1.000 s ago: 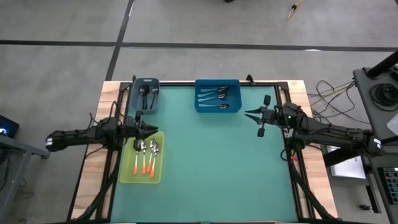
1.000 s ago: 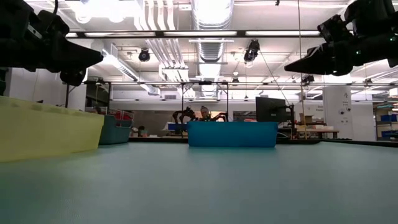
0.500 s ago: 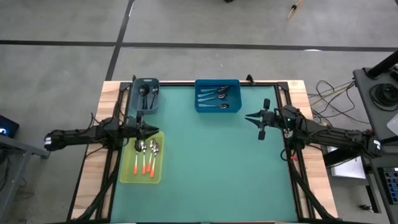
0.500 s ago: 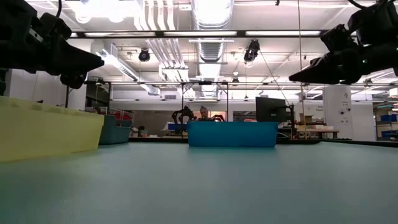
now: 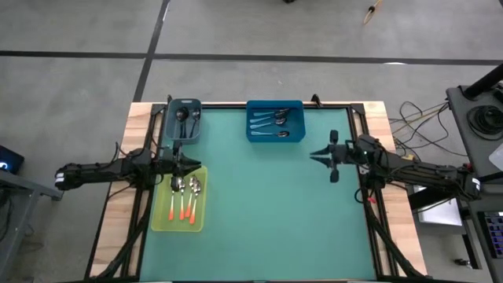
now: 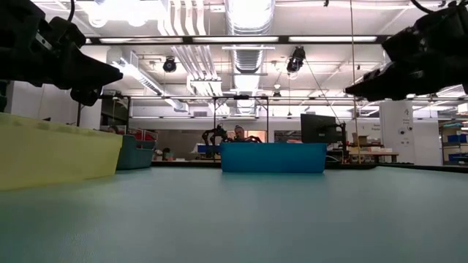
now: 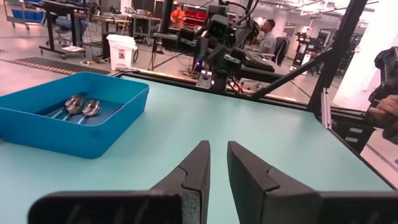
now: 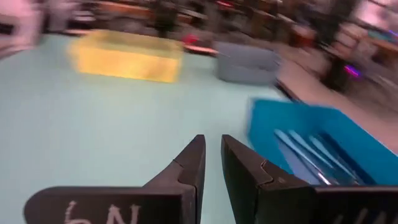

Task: Sort silverware by color (type)
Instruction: Return to Home Position

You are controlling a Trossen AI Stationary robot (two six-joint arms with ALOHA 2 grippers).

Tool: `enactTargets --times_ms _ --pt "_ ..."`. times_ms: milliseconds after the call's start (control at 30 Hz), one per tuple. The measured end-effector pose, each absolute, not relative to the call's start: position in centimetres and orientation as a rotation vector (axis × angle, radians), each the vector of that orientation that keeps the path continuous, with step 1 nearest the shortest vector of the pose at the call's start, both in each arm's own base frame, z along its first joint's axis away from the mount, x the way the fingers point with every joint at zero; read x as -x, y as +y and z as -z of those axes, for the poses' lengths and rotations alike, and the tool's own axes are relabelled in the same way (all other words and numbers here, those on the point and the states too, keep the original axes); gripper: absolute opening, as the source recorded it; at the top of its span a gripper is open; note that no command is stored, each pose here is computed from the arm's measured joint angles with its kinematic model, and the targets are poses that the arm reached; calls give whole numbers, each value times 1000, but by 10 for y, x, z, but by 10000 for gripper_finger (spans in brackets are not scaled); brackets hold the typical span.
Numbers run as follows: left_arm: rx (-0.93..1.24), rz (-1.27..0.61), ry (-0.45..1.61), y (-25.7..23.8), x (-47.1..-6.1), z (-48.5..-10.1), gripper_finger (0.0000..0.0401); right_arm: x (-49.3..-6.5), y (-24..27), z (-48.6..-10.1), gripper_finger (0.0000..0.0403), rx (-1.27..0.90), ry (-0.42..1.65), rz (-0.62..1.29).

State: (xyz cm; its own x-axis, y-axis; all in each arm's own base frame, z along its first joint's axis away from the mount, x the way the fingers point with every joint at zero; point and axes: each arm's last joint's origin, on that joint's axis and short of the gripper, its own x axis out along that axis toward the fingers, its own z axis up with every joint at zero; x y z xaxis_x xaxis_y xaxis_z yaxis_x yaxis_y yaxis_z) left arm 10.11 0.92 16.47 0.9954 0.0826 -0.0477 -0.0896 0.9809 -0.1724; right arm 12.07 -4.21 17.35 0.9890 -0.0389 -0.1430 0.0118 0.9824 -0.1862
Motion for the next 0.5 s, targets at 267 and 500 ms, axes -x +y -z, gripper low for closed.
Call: enactTargets --times_ms 267,500 --pt "175 -86 37 9 -101 -165 38 -119 -49 -165 43 -281 149 324" --pt "175 -87 36 9 -101 -165 38 -119 -50 -165 43 -390 128 336"
